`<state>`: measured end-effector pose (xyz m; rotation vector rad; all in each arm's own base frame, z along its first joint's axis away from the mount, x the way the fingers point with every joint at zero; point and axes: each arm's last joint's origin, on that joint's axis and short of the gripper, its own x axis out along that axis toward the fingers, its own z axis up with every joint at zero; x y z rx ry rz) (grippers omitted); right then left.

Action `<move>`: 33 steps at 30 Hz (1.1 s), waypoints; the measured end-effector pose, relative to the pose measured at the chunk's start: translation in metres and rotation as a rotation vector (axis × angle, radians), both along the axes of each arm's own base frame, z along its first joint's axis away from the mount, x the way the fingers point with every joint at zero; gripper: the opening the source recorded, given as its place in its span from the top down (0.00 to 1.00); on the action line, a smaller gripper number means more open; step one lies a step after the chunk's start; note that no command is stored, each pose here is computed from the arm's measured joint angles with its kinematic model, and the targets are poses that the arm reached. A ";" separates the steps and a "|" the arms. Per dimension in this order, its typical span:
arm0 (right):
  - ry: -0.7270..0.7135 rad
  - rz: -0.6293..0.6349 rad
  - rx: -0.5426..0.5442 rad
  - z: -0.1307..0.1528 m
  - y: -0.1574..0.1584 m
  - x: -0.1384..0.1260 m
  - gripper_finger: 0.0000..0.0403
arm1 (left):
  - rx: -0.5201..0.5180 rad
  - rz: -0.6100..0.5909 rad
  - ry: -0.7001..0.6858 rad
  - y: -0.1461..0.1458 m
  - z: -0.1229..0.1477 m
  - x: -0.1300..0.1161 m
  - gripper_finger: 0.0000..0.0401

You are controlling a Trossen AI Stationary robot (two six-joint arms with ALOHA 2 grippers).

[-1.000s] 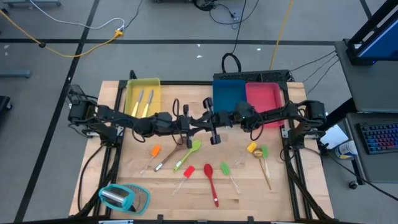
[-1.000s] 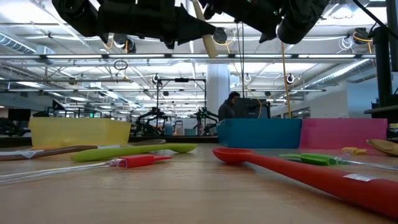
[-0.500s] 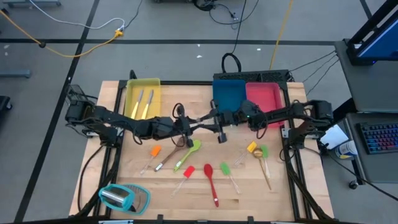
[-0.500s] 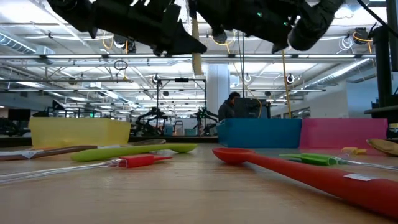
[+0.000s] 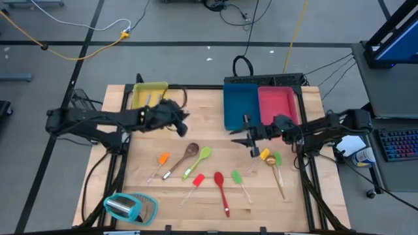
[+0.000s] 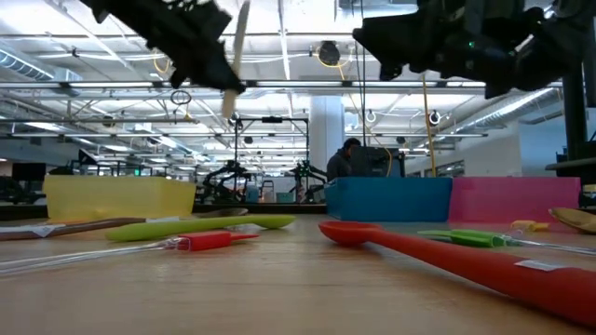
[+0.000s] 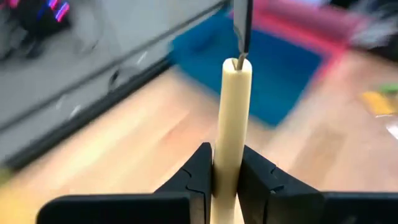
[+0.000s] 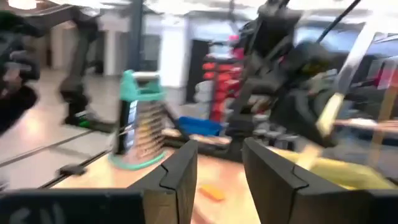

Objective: Pick & Place Kitchen Items
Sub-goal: Put the yellow knife into the yellow bin

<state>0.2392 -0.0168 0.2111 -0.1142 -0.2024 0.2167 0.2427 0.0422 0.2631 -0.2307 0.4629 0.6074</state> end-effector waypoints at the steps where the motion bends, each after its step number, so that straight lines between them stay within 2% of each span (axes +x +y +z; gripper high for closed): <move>1: -0.009 -0.016 0.000 -0.001 0.001 -0.003 0.70 | -0.034 0.049 0.029 0.006 -0.002 -0.006 0.88; 4: -0.044 -0.044 0.005 -0.004 0.004 -0.009 0.70 | -0.122 0.191 0.087 0.028 -0.006 -0.025 0.88; 8: -0.041 -0.047 0.007 -0.007 0.004 -0.012 0.70 | -0.241 0.300 0.189 0.052 -0.017 -0.044 0.88; 15: -0.043 -0.053 -0.008 -0.007 0.004 -0.012 0.70 | -0.329 0.476 0.265 0.086 -0.024 -0.073 0.88; 19: -0.043 -0.054 -0.010 -0.007 0.004 -0.012 0.70 | -0.436 0.601 0.335 0.100 -0.033 -0.093 0.88; 22: -0.044 -0.054 -0.011 -0.007 0.004 -0.012 0.70 | -0.544 0.664 0.420 0.106 -0.043 -0.106 0.88; 26: -0.043 -0.054 -0.011 -0.007 0.004 -0.012 0.71 | -0.625 0.745 0.504 0.118 -0.057 -0.116 0.88; 33: -0.038 -0.053 -0.007 -0.007 0.004 -0.012 0.71 | -0.760 0.738 0.647 0.139 -0.092 -0.118 0.88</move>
